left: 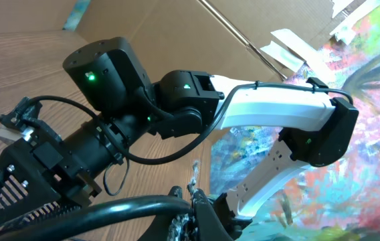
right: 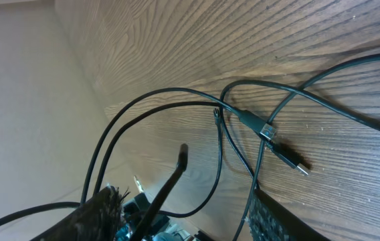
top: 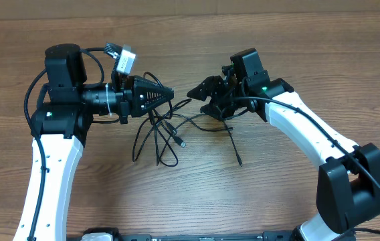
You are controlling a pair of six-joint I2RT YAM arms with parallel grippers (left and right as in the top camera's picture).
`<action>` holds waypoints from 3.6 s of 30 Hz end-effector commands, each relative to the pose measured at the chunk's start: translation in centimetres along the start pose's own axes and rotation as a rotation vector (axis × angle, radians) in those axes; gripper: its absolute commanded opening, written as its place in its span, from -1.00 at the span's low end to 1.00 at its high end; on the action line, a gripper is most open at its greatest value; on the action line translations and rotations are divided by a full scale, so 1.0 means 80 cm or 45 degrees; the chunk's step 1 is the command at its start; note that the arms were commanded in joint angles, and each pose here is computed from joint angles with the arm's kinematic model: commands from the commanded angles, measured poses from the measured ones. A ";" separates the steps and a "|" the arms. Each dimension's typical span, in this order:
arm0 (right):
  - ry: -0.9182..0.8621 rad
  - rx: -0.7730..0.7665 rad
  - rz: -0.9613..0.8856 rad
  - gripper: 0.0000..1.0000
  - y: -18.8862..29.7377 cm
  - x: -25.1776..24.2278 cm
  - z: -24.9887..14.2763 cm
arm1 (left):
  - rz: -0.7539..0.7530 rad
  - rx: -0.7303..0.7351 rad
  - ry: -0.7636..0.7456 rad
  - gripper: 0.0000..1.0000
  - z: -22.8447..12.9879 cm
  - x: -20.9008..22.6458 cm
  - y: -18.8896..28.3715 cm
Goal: Untangle cables
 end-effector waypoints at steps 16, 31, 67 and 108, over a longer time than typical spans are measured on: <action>-0.013 0.182 0.049 -0.16 -0.006 0.009 -0.034 | -0.070 0.008 -0.059 -0.92 0.000 -0.010 0.002; 0.045 0.146 0.044 -0.92 -0.007 0.009 -0.029 | -0.070 0.008 -0.056 -0.92 0.000 -0.010 0.002; 0.002 0.416 0.069 -0.75 -0.018 0.018 -0.087 | -0.060 0.009 -0.035 -0.92 -0.002 -0.003 0.001; 0.637 0.437 0.127 -0.64 -0.002 -0.003 -0.085 | 0.247 -0.027 0.292 -0.92 -0.009 0.045 0.003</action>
Point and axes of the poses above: each gripper's point midway between its finger pads, its own y axis back along the fingers, its own x axis along the line the jaws close on, z = x × y, the point moved 5 cm from there along y, back along the fingers, and after that the axes turned 5 degrees about y, right-handed, at the moved point
